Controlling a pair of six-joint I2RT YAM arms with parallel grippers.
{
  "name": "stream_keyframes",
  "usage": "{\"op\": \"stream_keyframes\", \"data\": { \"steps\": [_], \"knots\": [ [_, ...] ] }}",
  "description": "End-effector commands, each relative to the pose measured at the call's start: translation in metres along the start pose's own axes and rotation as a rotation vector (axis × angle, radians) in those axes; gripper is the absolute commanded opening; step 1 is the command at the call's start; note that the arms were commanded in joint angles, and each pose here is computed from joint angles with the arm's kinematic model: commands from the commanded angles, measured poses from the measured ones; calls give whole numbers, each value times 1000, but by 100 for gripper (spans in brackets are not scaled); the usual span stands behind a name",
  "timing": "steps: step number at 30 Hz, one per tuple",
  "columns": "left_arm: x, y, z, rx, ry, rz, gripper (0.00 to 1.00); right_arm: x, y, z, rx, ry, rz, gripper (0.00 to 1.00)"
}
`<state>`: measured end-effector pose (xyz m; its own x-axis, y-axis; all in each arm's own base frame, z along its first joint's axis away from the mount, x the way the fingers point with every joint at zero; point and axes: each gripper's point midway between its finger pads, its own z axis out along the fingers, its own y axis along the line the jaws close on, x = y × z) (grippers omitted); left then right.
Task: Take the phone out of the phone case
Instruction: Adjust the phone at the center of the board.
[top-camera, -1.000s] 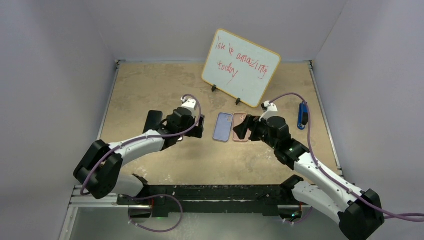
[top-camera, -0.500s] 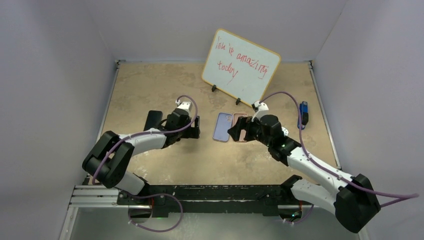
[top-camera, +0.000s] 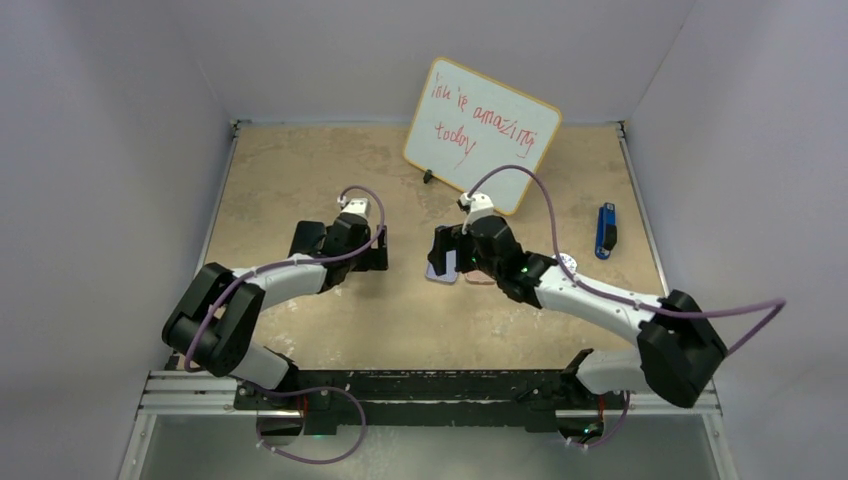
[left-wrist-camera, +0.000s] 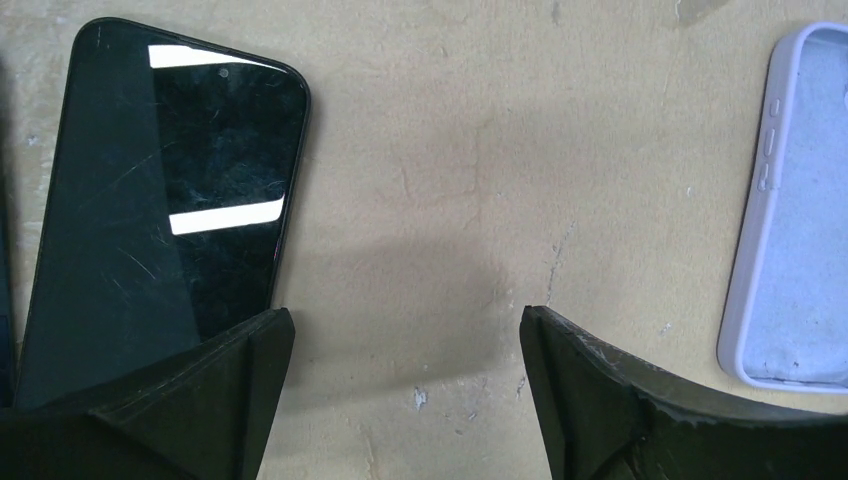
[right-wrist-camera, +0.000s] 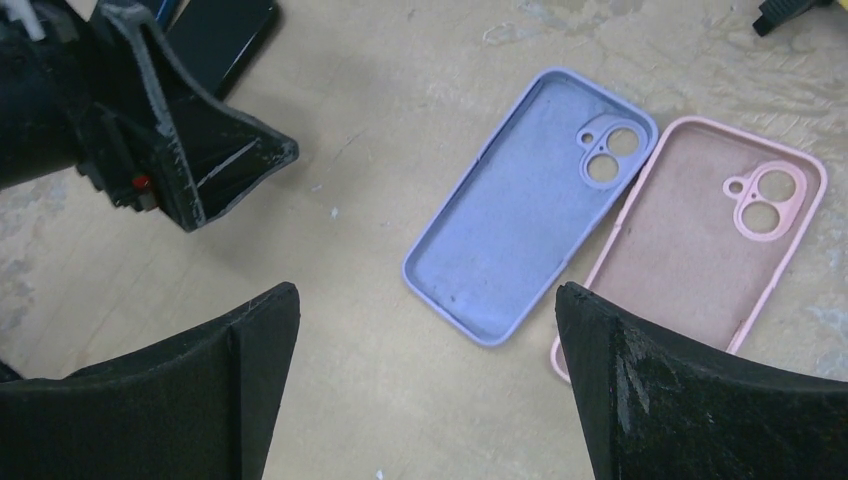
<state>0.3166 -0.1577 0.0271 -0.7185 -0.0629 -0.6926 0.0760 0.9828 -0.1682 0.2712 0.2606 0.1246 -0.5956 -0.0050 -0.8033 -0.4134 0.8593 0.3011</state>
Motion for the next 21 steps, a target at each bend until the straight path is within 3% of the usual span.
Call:
{"op": "stream_keyframes", "data": {
  "steps": [1, 8, 21],
  "knots": [
    [-18, -2, -1, 24, -64, -22, 87, -25, 10, 18, 30, -25, -39, 99],
    [-28, -9, 8, 49, -89, -61, 87, -37, 45, 50, -43, -4, 42, 99],
    [-35, 13, 25, 4, -102, -144, 88, -10, 69, 101, -100, 122, 129, 99]
  ]
}}
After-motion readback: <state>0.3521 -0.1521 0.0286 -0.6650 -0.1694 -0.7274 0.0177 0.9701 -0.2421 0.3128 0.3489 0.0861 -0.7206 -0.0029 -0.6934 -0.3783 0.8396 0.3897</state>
